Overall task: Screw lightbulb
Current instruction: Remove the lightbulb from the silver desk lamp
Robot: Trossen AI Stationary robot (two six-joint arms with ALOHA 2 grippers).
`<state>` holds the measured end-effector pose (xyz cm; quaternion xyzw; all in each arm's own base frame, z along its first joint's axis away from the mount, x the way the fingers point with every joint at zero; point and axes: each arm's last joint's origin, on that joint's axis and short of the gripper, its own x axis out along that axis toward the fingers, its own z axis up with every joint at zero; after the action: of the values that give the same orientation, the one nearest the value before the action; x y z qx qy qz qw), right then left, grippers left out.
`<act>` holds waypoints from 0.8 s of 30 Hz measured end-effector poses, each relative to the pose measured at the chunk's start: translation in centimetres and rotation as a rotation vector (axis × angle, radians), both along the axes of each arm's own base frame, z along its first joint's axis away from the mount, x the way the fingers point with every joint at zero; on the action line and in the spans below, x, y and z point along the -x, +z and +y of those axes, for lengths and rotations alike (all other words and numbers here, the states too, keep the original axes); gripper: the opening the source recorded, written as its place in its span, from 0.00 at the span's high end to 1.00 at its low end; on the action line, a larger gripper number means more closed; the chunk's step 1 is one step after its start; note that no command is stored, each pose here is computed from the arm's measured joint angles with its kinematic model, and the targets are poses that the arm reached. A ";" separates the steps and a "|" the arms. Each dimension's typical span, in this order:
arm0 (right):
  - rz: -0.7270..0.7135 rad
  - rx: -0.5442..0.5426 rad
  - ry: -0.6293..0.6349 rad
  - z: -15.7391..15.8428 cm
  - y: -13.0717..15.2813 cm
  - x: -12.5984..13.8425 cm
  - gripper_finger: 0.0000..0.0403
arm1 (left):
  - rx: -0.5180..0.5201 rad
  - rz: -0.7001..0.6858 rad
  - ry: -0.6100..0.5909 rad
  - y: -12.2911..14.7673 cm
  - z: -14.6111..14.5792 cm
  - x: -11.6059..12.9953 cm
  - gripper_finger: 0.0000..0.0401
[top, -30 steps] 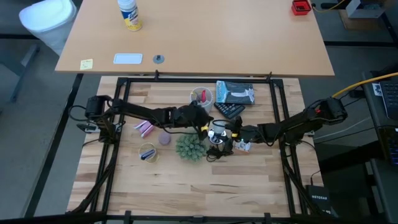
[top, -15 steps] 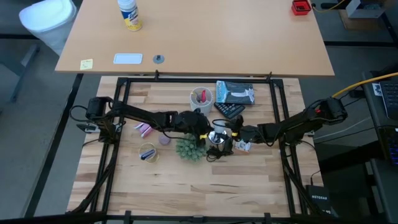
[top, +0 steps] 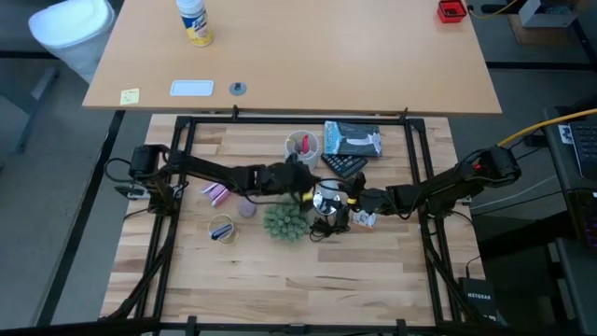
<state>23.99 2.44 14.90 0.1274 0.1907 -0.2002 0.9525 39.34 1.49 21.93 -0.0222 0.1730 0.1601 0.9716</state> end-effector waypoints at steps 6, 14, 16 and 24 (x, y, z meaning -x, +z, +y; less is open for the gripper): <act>-0.002 0.000 0.000 0.0 0.0 0.0 0.33 | 0.043 -0.030 0.121 0.1 3.4 0.3 1.00; -0.017 -0.002 0.000 0.0 0.1 -0.1 0.33 | 0.146 0.019 -0.034 -1.0 3.7 0.1 1.00; -0.027 -0.003 0.000 0.0 0.2 -0.1 0.33 | 0.152 0.041 -0.043 -1.2 3.3 0.1 1.00; -0.030 0.001 0.003 0.0 0.3 -0.1 0.33 | 0.149 0.040 -0.071 -1.1 2.6 0.0 1.00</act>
<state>24.13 2.46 15.17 0.1295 0.1764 -0.1970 0.9557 39.30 4.05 20.78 -0.0853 0.2046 0.1127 0.9686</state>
